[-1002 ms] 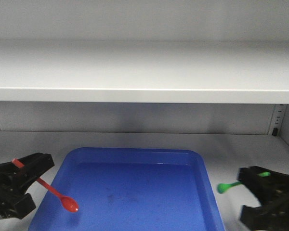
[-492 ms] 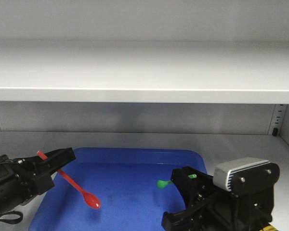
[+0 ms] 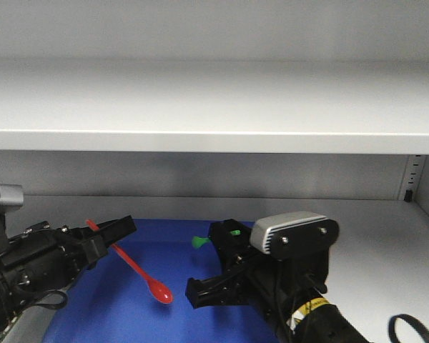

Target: Sort red and green spoons into left cabinet

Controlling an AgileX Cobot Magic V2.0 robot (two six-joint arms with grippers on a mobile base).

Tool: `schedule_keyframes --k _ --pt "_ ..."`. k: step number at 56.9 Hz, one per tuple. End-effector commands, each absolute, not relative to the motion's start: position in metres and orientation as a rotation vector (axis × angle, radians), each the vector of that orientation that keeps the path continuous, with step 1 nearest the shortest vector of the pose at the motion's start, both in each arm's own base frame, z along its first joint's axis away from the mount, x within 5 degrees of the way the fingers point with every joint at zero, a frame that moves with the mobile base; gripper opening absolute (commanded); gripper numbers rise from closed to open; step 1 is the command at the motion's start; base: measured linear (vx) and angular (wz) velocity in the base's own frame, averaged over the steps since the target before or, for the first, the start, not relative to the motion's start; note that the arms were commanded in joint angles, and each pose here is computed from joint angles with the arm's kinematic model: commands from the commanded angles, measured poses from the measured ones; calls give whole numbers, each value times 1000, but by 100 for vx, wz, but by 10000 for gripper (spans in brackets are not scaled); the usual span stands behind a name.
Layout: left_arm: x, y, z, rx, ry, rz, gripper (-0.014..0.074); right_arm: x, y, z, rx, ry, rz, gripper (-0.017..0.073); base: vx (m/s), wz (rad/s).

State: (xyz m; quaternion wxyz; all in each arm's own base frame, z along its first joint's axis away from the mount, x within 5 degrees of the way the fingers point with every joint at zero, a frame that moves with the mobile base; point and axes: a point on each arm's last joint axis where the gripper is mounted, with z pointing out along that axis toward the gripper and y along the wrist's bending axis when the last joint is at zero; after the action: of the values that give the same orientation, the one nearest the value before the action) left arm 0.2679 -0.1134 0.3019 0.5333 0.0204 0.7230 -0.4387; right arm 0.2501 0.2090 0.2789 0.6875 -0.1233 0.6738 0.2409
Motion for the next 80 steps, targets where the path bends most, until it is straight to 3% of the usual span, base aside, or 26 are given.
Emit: schedule_keyframes --k 1,5,16,22,27,49,71,80 --pt "269 -118 324 95 1605 -1103 119 253 211 303 -248 1367 552 86 0 0" --pt "271 -119 322 138 1601 -1073 197 255 213 299 -258 1378 542 157 0 0" --pt "273 -119 319 274 1575 -918 452 256 214 297 -348 1362 431 471 0 0" --pt "274 -118 320 343 1549 -837 519 257 212 296 -399 1349 333 606 0 0" --pt "276 -117 321 379 1558 -765 533 257 211 296 -428 1345 265 653 0 0" --pt "279 -106 321 508 1618 -426 533 260 205 294 -417 1375 167 565 0 0" --pt "269 -99 335 472 1606 -393 529 260 204 294 -409 1377 168 546 0 0" --pt "261 -92 343 434 1619 -343 419 256 197 302 -358 1432 204 460 0 0"
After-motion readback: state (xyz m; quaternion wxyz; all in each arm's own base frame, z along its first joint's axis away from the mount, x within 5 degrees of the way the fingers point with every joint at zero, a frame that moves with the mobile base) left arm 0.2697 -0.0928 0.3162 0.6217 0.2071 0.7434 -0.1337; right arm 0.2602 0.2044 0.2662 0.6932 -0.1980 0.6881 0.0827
